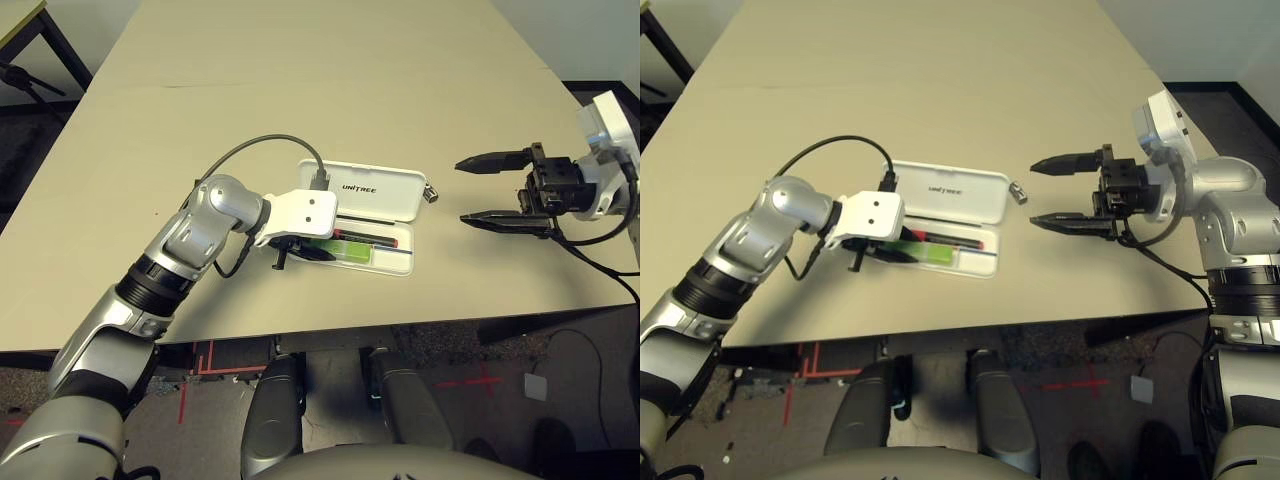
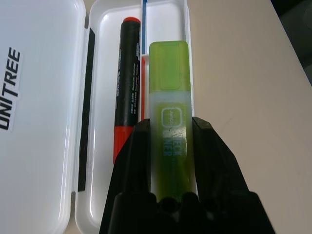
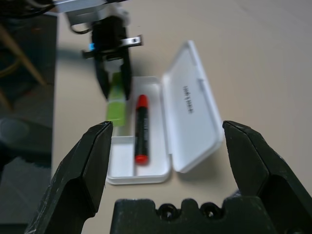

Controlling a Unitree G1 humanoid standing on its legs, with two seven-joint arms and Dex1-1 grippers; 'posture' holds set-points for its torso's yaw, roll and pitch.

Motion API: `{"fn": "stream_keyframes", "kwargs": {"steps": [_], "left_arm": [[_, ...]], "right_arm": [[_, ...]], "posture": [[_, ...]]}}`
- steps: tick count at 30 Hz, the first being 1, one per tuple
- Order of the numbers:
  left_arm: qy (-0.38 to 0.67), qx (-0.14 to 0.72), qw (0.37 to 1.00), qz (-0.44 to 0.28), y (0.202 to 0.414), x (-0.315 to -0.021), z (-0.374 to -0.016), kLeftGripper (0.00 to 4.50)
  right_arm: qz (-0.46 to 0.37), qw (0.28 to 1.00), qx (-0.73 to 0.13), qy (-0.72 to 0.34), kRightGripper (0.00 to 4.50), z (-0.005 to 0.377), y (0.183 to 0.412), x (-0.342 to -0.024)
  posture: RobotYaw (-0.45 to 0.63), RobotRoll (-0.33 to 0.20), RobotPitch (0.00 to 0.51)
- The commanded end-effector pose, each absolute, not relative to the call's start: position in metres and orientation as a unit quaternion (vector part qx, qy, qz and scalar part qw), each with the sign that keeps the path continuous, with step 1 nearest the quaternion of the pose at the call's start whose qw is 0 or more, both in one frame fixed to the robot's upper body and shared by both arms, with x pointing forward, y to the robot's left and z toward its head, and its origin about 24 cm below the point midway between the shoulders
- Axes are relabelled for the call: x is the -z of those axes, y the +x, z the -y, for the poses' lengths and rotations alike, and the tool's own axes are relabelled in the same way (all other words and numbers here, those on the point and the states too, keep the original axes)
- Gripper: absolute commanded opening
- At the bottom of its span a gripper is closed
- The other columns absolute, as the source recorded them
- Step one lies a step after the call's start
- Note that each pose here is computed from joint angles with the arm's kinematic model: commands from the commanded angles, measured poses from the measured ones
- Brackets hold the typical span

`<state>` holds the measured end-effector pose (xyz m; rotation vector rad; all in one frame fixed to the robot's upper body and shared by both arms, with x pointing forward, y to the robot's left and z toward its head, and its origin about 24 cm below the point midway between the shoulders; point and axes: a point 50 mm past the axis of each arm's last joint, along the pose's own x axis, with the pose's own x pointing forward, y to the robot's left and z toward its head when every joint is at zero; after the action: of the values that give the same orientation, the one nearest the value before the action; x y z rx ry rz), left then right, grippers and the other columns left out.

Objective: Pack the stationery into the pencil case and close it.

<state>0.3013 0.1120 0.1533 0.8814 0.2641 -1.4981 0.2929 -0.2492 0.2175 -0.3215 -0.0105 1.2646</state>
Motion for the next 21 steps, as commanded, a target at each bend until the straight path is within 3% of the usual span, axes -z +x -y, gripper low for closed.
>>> {"fn": "stream_keyframes", "kwargs": {"steps": [1, 6, 11, 21], "left_arm": [[0.398, 0.656, 0.63, -0.116, 0.303, -0.151, -0.111, 2.51], [0.392, 0.662, 0.63, -0.103, 0.301, -0.156, -0.114, 4.46], [0.387, 0.651, 0.647, -0.092, 0.301, -0.168, -0.127, 4.46], [0.338, 0.632, 0.694, -0.071, 0.288, -0.192, -0.151, 4.46]], "right_arm": [[-0.008, 0.827, -0.542, -0.15, 4.5, 0.257, 0.293, -0.225], [-0.072, 0.893, -0.416, -0.153, 4.5, 0.273, 0.304, -0.226], [-0.113, 0.924, -0.328, -0.159, 4.5, 0.281, 0.316, -0.222], [-0.199, 0.937, -0.269, -0.101, 4.5, 0.257, 0.34, -0.201]], "posture": [[-0.11, 0.0, 0.191], [-0.1, 0.0, 0.194], [-0.09, 0.0, 0.194], [-0.03, 0.0, 0.2]]}}
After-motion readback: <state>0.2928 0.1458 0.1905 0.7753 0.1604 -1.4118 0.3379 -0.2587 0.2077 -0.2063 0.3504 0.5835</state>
